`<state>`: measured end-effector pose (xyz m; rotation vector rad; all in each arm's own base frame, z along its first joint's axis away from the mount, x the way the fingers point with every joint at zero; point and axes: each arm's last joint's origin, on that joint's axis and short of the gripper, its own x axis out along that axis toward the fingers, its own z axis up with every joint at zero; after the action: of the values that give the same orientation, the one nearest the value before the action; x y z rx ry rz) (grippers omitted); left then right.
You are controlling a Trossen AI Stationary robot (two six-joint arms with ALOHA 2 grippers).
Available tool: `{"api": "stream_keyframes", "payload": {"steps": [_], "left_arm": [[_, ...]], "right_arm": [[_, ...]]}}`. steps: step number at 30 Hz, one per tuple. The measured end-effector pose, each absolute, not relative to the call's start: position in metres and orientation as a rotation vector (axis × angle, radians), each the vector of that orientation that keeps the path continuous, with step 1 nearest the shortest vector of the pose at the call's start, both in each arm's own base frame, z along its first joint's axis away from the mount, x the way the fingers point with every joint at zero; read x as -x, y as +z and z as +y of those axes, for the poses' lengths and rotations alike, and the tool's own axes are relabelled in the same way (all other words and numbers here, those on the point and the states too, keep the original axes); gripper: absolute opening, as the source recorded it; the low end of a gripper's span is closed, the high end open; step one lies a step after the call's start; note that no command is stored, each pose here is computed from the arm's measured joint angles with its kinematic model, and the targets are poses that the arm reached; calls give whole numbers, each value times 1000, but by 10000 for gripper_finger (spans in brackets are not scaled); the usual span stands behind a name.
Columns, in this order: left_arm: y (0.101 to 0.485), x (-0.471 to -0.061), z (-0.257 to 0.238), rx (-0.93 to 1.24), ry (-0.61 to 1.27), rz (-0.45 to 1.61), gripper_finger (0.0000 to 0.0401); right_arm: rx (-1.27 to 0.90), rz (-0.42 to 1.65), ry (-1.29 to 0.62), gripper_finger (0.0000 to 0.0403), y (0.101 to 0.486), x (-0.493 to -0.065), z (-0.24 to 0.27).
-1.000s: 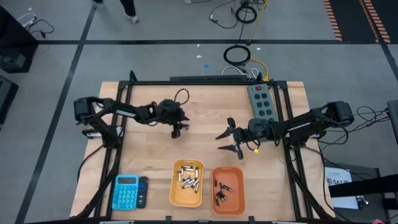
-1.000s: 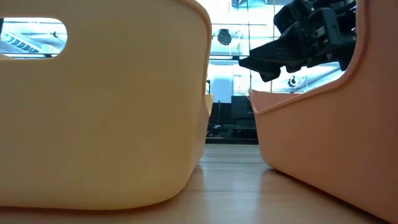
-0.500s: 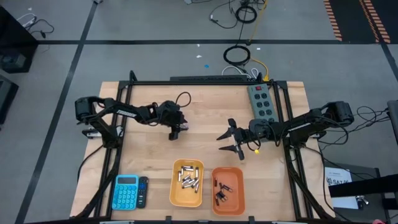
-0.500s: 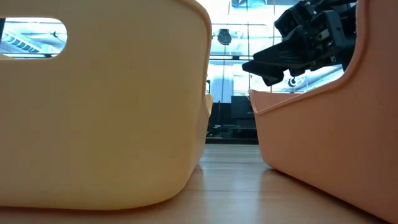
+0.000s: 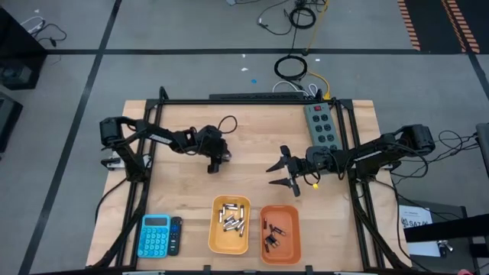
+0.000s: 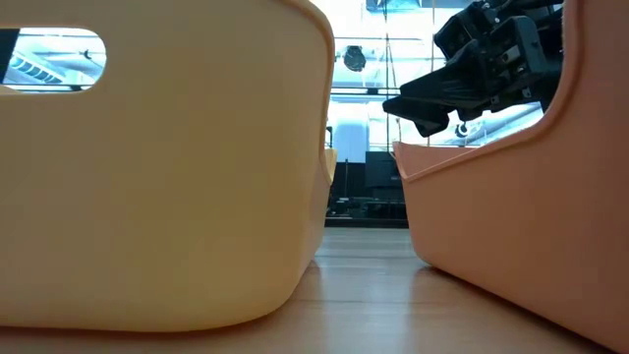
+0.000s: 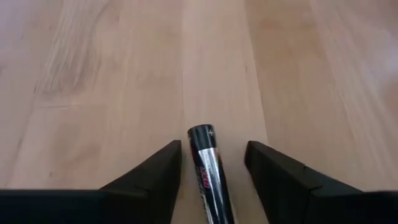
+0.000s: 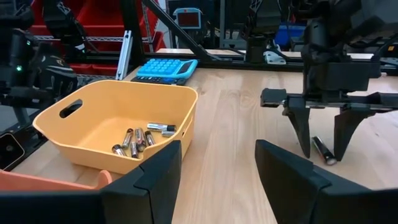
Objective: Sort batteries
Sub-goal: Put the silver battery into the yellow bin
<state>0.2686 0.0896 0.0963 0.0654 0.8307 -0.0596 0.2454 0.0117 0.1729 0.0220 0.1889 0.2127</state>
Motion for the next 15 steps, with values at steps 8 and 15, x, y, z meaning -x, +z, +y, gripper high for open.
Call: {"api": "stream_keyframes", "payload": {"steps": [8,15], "left_arm": [[94,-269,86,-67,-58,845,47],[119,-271,76,-51,-30,778,47]], "right_arm": [[-21,181,208,196,174,-246,12],[-29,182,208,196,174,-246,12]]}}
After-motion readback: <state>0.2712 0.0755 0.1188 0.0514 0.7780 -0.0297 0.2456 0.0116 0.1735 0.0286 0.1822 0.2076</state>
